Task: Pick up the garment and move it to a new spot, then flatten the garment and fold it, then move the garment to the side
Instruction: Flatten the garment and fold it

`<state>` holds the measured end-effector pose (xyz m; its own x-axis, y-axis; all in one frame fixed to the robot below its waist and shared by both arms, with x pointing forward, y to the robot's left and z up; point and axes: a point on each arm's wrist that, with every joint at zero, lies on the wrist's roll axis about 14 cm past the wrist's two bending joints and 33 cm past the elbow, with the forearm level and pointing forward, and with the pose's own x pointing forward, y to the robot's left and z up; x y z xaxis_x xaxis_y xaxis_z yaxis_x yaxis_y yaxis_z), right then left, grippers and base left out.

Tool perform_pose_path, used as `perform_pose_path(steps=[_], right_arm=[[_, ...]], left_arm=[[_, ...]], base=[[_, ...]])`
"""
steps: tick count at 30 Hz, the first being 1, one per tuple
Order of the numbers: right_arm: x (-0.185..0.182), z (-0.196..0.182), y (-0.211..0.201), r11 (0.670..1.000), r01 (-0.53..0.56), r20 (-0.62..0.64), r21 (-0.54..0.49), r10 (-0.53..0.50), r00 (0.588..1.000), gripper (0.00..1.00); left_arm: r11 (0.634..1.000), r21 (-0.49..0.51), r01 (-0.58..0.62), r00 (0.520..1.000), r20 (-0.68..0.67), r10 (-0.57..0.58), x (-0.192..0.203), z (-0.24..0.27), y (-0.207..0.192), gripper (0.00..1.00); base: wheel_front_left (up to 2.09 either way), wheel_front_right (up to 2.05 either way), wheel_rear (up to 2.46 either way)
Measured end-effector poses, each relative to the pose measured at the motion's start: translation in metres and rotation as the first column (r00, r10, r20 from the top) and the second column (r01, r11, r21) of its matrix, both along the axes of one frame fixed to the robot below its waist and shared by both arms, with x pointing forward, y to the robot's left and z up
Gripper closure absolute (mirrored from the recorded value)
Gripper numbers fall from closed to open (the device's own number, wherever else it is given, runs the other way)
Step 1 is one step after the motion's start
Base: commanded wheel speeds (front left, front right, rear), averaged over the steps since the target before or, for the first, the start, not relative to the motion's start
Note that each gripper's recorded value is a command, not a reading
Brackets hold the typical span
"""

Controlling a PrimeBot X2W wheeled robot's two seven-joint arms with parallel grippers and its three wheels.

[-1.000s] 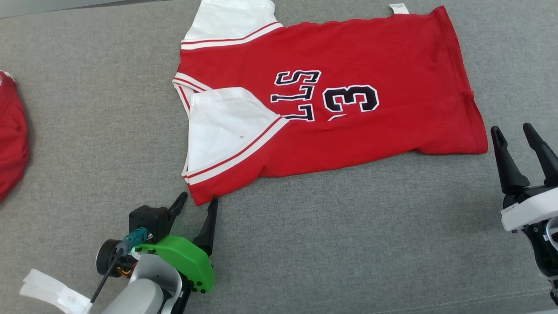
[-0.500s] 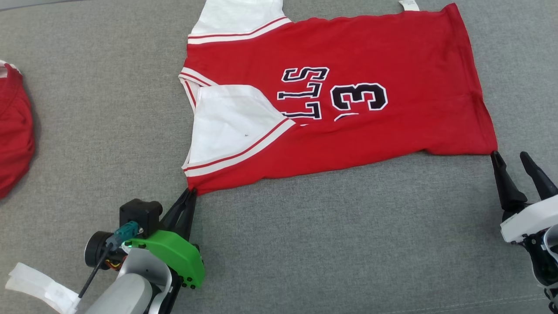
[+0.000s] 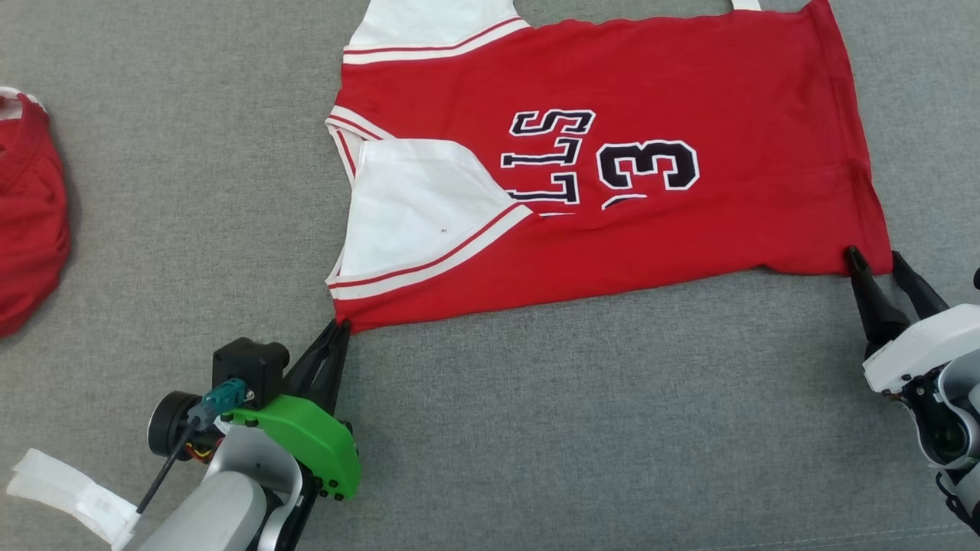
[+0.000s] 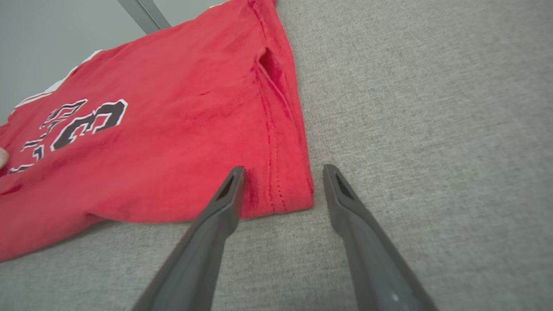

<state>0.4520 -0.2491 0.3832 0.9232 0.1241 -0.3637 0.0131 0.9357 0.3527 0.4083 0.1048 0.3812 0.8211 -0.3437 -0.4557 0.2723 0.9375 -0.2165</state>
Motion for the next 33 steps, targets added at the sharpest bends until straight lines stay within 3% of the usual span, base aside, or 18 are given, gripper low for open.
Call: perform_pose_path(steps=[10, 25, 33], right_arm=[[-0.005, 0.009, 0.0, 0.999, -0.049, 0.005, -0.015, 0.049, 0.999, 1.0], [-0.051, 0.019, -0.018, 0.996, -0.091, -0.043, -0.022, 0.09, 0.995, 1.0], [-0.079, 0.013, -0.026, 0.995, -0.098, -0.093, -0.023, 0.095, 0.991, 1.0]], left_arm=[[1.0, -0.002, 0.018, 1.0, 0.025, -0.018, -0.005, 0.016, -0.001, 1.0], [0.999, 0.002, 0.044, 0.999, -0.026, -0.044, -0.056, 0.029, 0.009, 1.0], [0.997, -0.015, 0.074, 0.99, -0.117, -0.075, -0.091, 0.024, -0.001, 1.0]], base=[[0.0, 0.0, 0.0], [0.0, 0.0, 0.0], [0.0, 0.0, 0.0]])
